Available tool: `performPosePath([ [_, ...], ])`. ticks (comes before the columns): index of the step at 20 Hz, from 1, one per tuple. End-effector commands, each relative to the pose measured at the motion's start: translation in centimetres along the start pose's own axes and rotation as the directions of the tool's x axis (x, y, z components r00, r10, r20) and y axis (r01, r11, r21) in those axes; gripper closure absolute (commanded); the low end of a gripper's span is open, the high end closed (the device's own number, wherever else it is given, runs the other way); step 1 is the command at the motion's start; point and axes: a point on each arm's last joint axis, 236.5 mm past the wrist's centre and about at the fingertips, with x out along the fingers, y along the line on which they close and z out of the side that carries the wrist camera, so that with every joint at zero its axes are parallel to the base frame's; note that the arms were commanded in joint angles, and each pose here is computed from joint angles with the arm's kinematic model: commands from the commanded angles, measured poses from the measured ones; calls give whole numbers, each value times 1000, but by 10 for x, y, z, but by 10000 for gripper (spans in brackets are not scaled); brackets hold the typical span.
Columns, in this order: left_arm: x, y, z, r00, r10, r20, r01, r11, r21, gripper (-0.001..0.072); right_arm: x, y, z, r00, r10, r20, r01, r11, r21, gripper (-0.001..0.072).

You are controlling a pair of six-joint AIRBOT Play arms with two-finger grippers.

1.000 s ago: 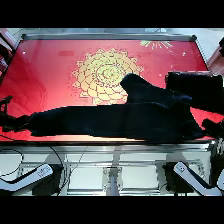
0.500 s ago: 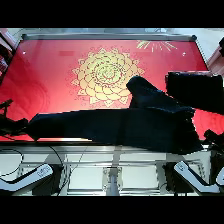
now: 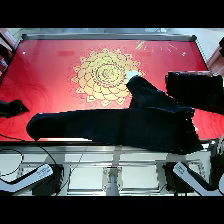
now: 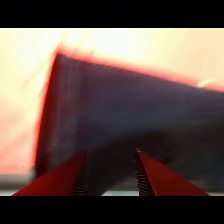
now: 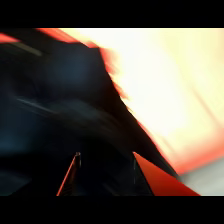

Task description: Fold the clothes and pants, and hang the long-sleeved shirts on hangers.

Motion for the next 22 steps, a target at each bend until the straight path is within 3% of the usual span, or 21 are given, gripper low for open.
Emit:
performPosePath([
  [1, -20, -71, 42, 973, -193, 128, 180, 977, 111, 336, 10, 143, 53, 962, 225, 156, -154, 917, -369, 323],
  [3, -13, -98, 36, 971, -228, 76, 210, 958, 197, 336, 59, 217, 28, 968, 245, 51, -174, 807, -565, 322],
  [5, -6, -126, 25, 966, -258, 13, 245, 931, 272, 336, 117, 270, -9, 982, 175, -75, -174, 661, -730, 322],
  [6, -5, -134, 22, 964, -265, -4, 257, 929, 266, 338, 145, 289, -26, 986, 117, -116, -162, 578, -800, 320],
  [7, -4, -140, 20, 963, -270, -11, 265, 936, 234, 338, 171, 305, -39, 989, 57, -139, -149, 498, -854, 273],
  [10, -7, -146, 18, 962, -272, -9, 268, 942, 202, 337, 217, 345, -68, 982, -42, -185, -158, 355, -921, 255],
  [16, -21, -151, 17, 963, -268, 27, 256, 943, 214, 338, 242, 377, -53, 992, 22, -127, -125, 397, -909, 258],
  [22, -22, -152, 17, 963, -268, 30, 256, 943, 211, 338, 252, 323, -49, 976, -163, -142, -45, 489, -871, 261],
])
